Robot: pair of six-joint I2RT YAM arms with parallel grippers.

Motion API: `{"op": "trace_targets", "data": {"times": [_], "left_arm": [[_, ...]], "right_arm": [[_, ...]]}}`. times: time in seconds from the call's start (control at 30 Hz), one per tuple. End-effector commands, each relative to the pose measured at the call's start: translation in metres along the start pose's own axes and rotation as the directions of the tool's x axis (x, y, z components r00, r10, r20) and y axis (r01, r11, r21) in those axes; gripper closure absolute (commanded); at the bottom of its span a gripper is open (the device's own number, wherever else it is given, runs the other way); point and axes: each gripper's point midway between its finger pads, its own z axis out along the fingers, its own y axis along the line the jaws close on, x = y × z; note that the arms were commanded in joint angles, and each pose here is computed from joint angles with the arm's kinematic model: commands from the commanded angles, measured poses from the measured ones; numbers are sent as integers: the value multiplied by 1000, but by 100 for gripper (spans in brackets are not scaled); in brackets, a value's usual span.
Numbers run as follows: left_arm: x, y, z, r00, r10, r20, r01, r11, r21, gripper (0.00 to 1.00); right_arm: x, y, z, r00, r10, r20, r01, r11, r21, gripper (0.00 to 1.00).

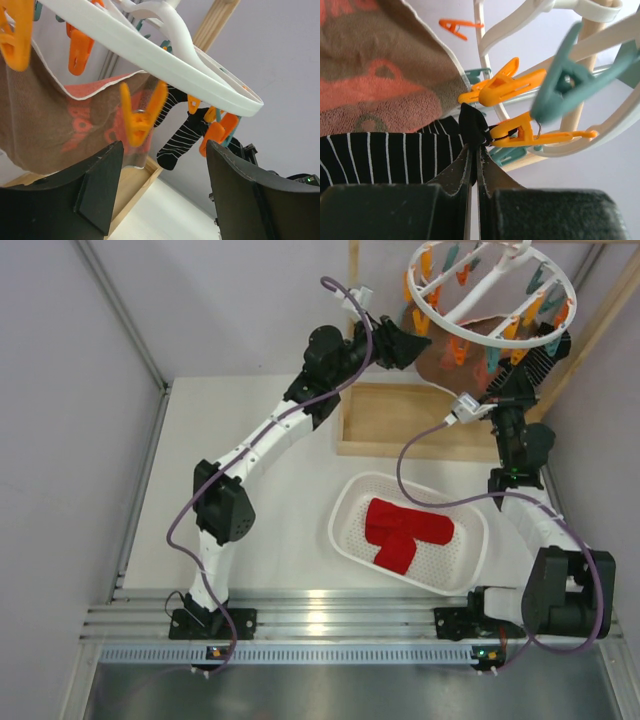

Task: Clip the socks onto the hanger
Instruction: Rotate the hanger.

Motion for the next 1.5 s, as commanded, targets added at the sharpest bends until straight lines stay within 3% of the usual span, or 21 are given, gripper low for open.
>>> {"op": "trace_targets", "data": {"times": [0.0, 0.57, 1.0, 1.23, 1.4, 1.47], "left_arm": [[-41, -17, 0, 993, 71, 99, -73, 997, 11, 28], [-31, -36, 21, 988, 42, 147, -62, 989, 133, 26], [-42, -30, 30, 973, 43, 228, -72, 990, 119, 30], [-40, -19, 34, 968, 38, 248, -63, 993, 97, 41], [-46, -21, 34, 963, 38, 267, -66, 993, 97, 60], [-47, -23, 34, 963, 33, 268, -63, 993, 103, 63]], "right_arm": [[6, -29, 3, 999, 44, -20, -43, 998, 48, 100], [-2, -33, -3, 999, 35, 21, -36, 999, 38, 100], [-6, -27, -8, 999, 35, 38, -36, 999, 8, 100], [-4, -25, -9, 999, 37, 31, -37, 999, -2, 100], [-4, -24, -10, 999, 37, 33, -37, 999, -4, 100], [-4, -26, -10, 999, 37, 32, -37, 999, -1, 99]]}}
